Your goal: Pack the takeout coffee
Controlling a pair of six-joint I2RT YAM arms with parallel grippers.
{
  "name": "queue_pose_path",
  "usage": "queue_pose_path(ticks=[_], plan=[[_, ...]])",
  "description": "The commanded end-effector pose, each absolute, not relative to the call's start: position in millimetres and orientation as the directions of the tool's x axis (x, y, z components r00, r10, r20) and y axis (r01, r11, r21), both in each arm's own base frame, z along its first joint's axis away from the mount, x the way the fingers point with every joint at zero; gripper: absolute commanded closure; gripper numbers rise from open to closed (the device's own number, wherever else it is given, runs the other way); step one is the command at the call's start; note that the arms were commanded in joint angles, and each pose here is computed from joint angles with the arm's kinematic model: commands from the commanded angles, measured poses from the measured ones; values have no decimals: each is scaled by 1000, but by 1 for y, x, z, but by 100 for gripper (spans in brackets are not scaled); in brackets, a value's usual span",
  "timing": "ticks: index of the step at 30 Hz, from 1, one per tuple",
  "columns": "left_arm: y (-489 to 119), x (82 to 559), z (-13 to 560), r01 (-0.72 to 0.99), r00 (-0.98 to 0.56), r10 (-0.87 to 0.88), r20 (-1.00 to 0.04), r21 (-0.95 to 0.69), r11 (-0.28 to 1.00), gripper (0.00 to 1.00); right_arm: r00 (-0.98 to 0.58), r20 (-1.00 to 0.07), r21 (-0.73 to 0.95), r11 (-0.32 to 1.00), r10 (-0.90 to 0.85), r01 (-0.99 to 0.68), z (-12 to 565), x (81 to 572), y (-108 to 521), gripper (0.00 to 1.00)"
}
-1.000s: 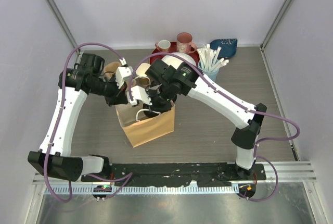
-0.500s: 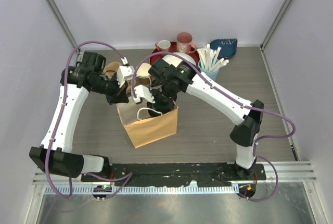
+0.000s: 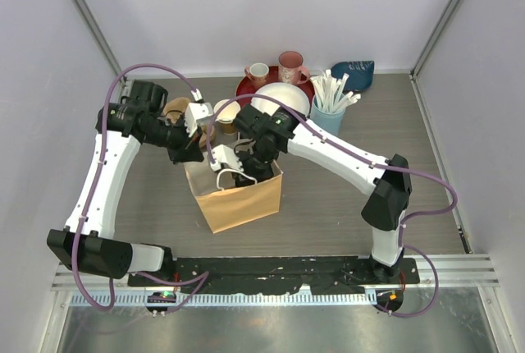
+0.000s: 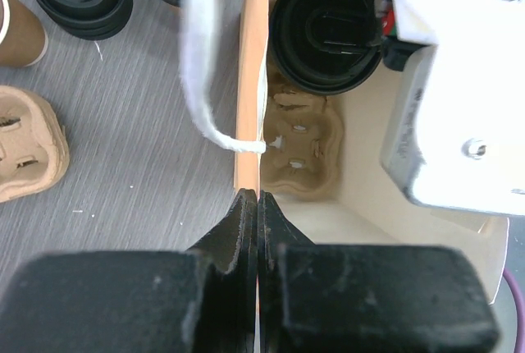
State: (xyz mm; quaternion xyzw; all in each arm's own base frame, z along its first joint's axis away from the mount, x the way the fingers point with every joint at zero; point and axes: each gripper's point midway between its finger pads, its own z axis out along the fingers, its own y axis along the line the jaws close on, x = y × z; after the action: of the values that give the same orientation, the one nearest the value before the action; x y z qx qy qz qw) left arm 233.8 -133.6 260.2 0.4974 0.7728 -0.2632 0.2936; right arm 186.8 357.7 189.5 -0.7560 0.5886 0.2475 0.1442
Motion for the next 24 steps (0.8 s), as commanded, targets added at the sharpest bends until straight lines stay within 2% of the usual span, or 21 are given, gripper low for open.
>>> queue_pose_path(ticks=[1,10,24], plan=[[-128,187,259,883,-468,629,-621,-289,371,100,173,-575,62,-254,-799,-965,188,185,363,99],[-127,199,258,854,-508,601,-617,-274,442,100,158,-611,36,-227,-775,-973,189,183,364,99],[-128,200,264,844,-517,575,-634,-267,465,100,103,-656,26,-159,-748,-987,188,188,358,99]])
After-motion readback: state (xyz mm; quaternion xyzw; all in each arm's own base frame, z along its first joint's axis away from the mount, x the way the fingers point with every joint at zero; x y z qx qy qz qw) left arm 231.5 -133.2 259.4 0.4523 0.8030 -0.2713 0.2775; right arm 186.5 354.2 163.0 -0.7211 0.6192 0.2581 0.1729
